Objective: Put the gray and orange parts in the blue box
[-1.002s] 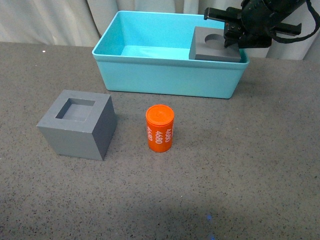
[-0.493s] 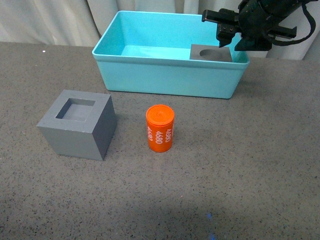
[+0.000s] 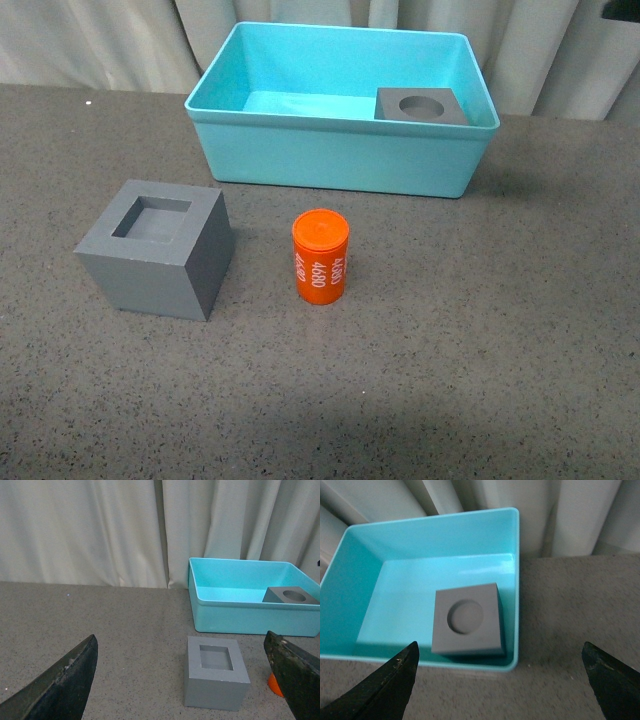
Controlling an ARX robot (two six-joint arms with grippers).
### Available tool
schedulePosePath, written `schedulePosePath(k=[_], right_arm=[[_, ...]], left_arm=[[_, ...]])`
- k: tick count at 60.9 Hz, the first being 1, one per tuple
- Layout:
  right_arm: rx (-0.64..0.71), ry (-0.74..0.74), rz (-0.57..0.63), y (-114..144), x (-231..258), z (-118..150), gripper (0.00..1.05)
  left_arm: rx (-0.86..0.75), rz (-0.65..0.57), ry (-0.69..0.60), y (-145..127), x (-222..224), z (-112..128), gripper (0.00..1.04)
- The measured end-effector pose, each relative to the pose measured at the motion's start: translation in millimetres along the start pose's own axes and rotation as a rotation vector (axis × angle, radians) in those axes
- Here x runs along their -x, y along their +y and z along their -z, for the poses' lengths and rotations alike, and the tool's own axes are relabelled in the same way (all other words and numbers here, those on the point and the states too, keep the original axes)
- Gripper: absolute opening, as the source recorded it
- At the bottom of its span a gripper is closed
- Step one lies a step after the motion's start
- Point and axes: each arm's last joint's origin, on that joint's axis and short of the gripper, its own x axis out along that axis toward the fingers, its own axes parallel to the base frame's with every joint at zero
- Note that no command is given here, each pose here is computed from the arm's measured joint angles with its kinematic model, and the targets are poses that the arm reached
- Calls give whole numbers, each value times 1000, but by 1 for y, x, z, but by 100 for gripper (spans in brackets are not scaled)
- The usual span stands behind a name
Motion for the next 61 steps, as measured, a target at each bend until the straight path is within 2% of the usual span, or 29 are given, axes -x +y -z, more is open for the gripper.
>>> schedulePosePath(k=[13, 25, 27, 32, 34, 49, 61], right_arm=[[13, 5, 74, -20, 56, 54, 95], [47, -15, 65, -22, 68, 63, 95], [47, -15, 65, -22, 68, 63, 95], [50, -15, 65, -22, 68, 63, 95], [50, -15, 65, -22, 69, 63, 95], [54, -16, 65, -22, 69, 63, 95], [54, -15, 66, -23, 69, 63, 95]], left_arm=[[0, 0, 0, 0, 0, 0, 98], [0, 0, 0, 0, 0, 0, 98], [24, -46, 55, 0, 0, 1, 98], [82, -234, 318, 3, -5, 2, 98], [89, -264, 371, 4, -10, 3, 98], [193, -238, 456, 15, -61, -12, 98], [227, -210, 565, 26, -134, -9, 98]])
